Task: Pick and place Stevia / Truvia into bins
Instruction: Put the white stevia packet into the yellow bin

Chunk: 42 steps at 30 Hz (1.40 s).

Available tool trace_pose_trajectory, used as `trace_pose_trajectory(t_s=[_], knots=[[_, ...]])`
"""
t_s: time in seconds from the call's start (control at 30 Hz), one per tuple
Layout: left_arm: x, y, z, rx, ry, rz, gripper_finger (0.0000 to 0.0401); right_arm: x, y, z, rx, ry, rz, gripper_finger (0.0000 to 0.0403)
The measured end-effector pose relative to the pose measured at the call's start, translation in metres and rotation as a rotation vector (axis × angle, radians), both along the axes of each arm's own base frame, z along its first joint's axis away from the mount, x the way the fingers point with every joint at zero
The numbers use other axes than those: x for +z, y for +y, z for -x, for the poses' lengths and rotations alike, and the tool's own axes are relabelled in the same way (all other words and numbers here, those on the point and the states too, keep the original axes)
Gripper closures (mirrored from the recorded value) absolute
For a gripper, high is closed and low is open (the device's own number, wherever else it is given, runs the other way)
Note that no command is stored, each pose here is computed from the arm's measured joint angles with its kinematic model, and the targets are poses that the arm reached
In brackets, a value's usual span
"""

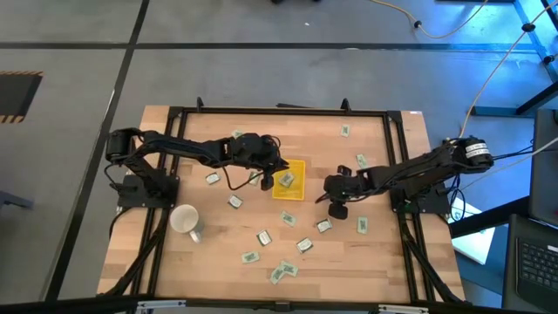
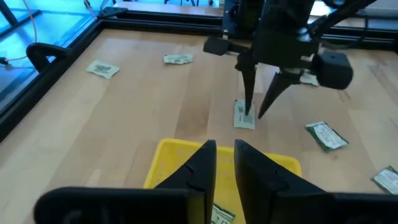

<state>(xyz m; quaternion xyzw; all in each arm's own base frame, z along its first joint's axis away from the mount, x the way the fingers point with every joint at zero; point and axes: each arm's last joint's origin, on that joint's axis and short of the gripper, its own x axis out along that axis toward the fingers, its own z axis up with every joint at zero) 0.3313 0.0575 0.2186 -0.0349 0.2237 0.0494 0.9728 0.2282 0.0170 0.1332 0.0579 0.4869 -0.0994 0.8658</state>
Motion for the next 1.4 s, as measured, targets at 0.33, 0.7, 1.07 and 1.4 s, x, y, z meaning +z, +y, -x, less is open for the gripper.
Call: trace_pose_trajectory(t_s=[0.33, 0.7, 1.07, 1.4], knots=[[0.000, 0.000, 0.000, -0.014, 0.002, -0.030, 0.0347, -0.023, 0.000, -0.006, -0.034, 0.064, 0.013, 0.0327], [-0.001, 0.000, 0.000, -0.014, 0.004, -0.030, 0.0350, -0.026, 0.000, -0.007, -0.061, 0.067, -0.003, 0.0396], [-0.006, -0.001, 0.003, -0.016, 0.070, -0.018, 0.0351, 0.005, 0.001, -0.010, -0.048, 0.047, -0.020, 0.0401], [-0.001, -0.003, 0.017, -0.021, 0.161, -0.010, 0.0350, 0.066, 0.002, -0.036, -0.002, -0.060, 0.041, 0.0402]])
